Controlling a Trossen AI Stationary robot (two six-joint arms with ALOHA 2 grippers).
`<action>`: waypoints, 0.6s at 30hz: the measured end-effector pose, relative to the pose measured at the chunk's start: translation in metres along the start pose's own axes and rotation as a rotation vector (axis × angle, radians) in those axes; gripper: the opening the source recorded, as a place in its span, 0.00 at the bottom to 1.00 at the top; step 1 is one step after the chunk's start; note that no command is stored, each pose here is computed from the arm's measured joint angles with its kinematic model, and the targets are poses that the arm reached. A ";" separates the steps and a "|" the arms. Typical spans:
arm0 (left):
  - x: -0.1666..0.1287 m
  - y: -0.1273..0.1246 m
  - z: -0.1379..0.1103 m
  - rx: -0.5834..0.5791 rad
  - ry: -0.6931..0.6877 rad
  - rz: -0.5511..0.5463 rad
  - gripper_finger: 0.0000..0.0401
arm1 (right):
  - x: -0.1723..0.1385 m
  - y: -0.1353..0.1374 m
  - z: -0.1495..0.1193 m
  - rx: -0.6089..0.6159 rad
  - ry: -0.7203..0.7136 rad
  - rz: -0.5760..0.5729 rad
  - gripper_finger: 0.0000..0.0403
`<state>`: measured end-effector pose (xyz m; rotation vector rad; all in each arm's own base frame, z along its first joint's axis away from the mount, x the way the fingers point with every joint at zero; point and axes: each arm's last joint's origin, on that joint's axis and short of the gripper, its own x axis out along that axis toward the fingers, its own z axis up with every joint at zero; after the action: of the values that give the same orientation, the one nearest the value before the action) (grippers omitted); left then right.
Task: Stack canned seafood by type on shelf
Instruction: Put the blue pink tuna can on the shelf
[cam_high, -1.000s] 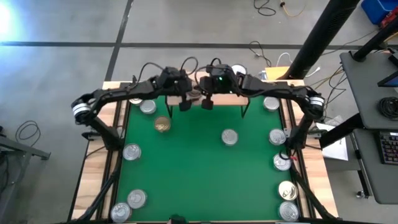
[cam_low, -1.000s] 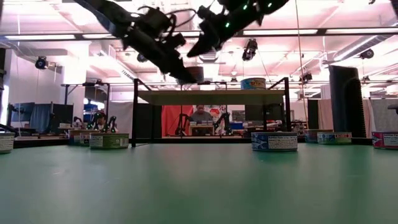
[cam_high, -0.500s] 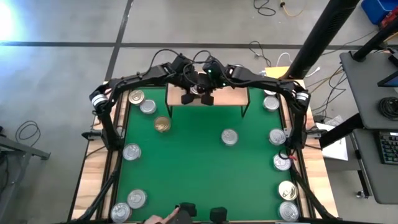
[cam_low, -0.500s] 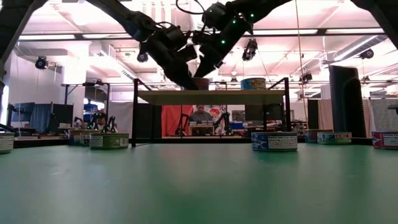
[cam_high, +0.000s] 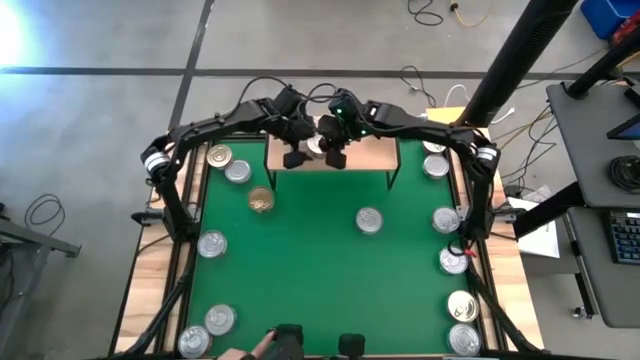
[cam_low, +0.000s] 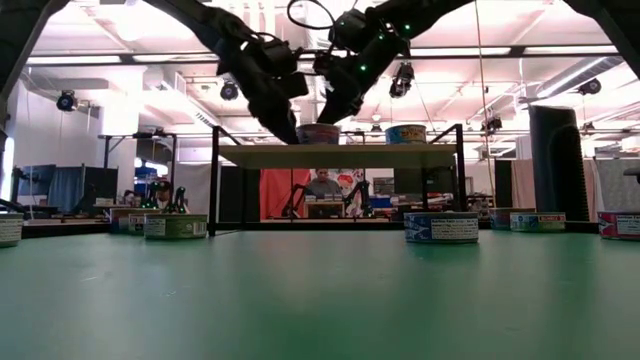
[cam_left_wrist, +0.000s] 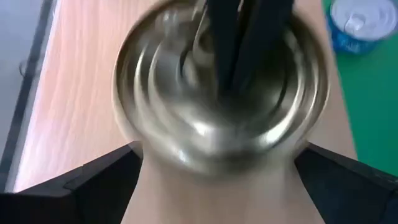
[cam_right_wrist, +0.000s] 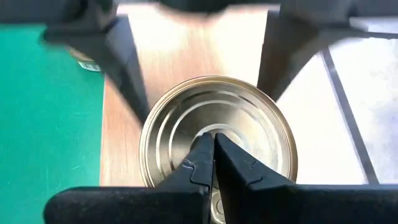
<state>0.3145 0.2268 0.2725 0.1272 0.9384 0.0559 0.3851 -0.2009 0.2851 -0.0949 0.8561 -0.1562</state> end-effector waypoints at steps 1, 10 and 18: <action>-0.002 0.000 0.000 0.003 0.017 -0.004 0.99 | 0.000 0.000 0.000 0.005 0.001 0.002 0.02; -0.038 -0.004 0.008 -0.029 0.053 0.013 0.99 | 0.006 -0.002 0.003 0.004 -0.045 -0.015 0.02; -0.083 -0.034 0.019 -0.001 -0.025 0.041 0.99 | 0.042 -0.012 0.011 -0.023 -0.215 -0.079 0.02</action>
<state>0.2811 0.1826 0.3455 0.1464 0.9107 0.0923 0.4197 -0.2198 0.2629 -0.1644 0.6399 -0.2067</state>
